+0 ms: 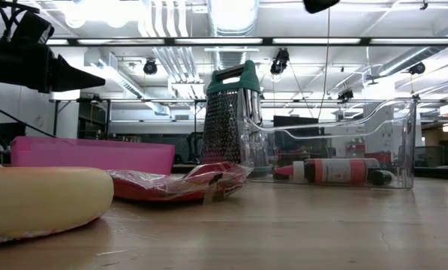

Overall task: Pick & Place Food Item
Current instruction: Put the red popcorn bag into the pink bin

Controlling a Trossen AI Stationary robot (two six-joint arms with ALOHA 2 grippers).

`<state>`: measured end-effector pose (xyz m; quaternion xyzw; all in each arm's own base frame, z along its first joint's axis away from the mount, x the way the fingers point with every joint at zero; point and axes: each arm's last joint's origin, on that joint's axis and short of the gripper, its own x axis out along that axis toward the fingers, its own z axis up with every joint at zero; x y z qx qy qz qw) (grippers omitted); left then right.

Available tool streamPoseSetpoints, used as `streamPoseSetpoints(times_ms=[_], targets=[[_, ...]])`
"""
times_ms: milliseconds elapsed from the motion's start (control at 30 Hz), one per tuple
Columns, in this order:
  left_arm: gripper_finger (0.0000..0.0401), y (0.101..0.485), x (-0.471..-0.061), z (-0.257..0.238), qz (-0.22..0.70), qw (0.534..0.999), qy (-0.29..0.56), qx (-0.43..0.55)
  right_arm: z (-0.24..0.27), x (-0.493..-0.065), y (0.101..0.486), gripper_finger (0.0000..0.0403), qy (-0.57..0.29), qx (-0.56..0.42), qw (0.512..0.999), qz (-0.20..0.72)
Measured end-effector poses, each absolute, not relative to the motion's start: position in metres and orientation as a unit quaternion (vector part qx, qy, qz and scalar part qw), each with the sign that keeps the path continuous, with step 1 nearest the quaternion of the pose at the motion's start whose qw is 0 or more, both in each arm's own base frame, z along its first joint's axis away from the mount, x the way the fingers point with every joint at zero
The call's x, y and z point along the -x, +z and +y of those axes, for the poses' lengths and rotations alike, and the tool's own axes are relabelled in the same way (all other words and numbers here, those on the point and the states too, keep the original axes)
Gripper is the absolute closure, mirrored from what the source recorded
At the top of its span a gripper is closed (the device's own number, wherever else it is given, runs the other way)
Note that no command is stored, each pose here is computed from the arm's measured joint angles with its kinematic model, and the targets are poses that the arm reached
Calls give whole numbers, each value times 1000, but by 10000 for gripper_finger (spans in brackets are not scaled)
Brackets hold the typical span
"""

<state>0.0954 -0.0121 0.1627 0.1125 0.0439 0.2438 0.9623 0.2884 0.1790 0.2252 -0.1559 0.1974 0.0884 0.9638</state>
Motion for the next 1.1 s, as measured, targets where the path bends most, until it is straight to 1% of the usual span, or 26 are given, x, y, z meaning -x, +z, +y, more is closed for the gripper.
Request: streamPoseSetpoints(times_ms=[133,200,367,500,600,767,833,900,967,1033,1100], targets=[[396,163,-95,-12,44,962,244,-113,171,-267,245,260,121,92,964,220],[396,163,-95,-12,44,962,244,-112,172,-254,257,264,149,78,963,212],[396,163,-95,-12,41,963,244,-108,178,-213,284,264,214,103,959,154],[396,163,-96,-13,17,974,225,-20,168,-183,302,259,240,121,958,97],[396,165,-96,-14,2,975,220,27,154,-169,309,257,221,124,965,68],[396,164,-97,-14,4,977,211,24,134,-162,319,261,140,122,982,32],[396,163,-97,-16,5,983,177,53,128,-162,321,264,120,126,984,26],[396,163,-99,-19,9,990,125,68,123,-163,321,266,109,148,983,21],[396,163,-99,-21,15,994,96,40,120,-166,315,269,102,189,976,28],[396,164,-99,-20,12,995,102,3,117,-168,309,271,95,218,971,36],[396,170,-99,-20,-13,994,107,-4,114,-170,305,270,88,242,966,40]])
